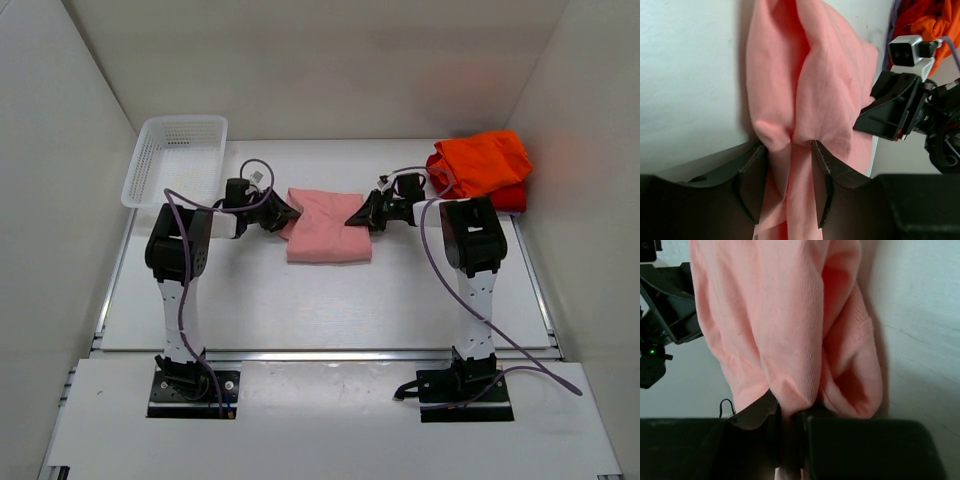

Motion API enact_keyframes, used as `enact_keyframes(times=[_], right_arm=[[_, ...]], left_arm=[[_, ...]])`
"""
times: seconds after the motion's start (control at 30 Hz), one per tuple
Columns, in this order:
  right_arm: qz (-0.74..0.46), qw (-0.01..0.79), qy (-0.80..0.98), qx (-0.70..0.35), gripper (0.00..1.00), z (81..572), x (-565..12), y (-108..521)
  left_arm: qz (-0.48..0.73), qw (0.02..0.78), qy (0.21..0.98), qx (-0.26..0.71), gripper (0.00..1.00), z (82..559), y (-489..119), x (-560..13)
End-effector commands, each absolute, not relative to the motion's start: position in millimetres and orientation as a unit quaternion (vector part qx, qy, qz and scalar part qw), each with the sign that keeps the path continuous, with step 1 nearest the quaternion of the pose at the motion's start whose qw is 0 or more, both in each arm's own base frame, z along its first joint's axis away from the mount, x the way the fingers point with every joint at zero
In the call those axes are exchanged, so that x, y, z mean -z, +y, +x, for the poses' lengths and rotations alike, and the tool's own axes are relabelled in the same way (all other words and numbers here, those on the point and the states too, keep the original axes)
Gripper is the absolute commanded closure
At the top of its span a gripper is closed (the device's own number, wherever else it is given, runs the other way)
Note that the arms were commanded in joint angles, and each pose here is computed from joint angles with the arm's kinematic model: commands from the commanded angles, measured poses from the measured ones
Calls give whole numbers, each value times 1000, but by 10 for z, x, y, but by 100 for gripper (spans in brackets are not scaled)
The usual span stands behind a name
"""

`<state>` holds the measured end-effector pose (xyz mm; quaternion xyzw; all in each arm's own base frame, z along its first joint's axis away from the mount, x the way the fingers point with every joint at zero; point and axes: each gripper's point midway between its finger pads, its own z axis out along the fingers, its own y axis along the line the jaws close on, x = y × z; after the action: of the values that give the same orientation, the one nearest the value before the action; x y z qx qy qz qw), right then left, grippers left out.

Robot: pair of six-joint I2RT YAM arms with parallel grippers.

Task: Fold and stack the t-shirts
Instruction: Put the neatly folded tshirt into the corner of the board with the right arm

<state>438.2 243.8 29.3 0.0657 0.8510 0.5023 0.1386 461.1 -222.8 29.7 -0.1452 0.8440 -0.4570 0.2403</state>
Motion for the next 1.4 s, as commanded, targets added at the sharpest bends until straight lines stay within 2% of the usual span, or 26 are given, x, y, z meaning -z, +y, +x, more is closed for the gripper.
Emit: enact_keyframes(times=[0.0,0.17,0.23,0.3,0.63,0.87,1.03,1.07,1.17,1.37], right_arm=[[35,143,855,-497,100,4420,-395,2411],[-52,202,882,-422,99,4559,-683,2222],[-80,228,907,-346,100,4659,-831,2086],[-125,254,917,-282,100,4720,-957,1978],[-176,353,918,-36,100,5131,-1644,1218],[-129,448,879,98,100,5361,-2387,508],[-72,497,856,119,100,5555,-2784,-259],[-71,506,852,116,100,5631,-2824,-285],[-14,507,850,143,99,5767,-2825,-985],[44,508,840,183,100,6027,-2639,-1824]], left_arm=[[-150,262,837,456,49,4585,-2031,-625],[-147,312,814,467,48,4589,-1774,-1210],[-135,328,807,472,47,4538,-1743,-1410],[-135,331,808,468,47,4491,-1726,-1441],[-138,317,804,483,48,4300,-1785,-1391],[-144,313,810,476,48,4306,-1726,-1339],[-141,309,811,477,48,4286,-1755,-1303],[-142,309,811,475,48,4291,-1751,-1301],[-143,306,813,475,48,4295,-1759,-1257],[-140,297,821,467,48,4251,-1754,-1160]])
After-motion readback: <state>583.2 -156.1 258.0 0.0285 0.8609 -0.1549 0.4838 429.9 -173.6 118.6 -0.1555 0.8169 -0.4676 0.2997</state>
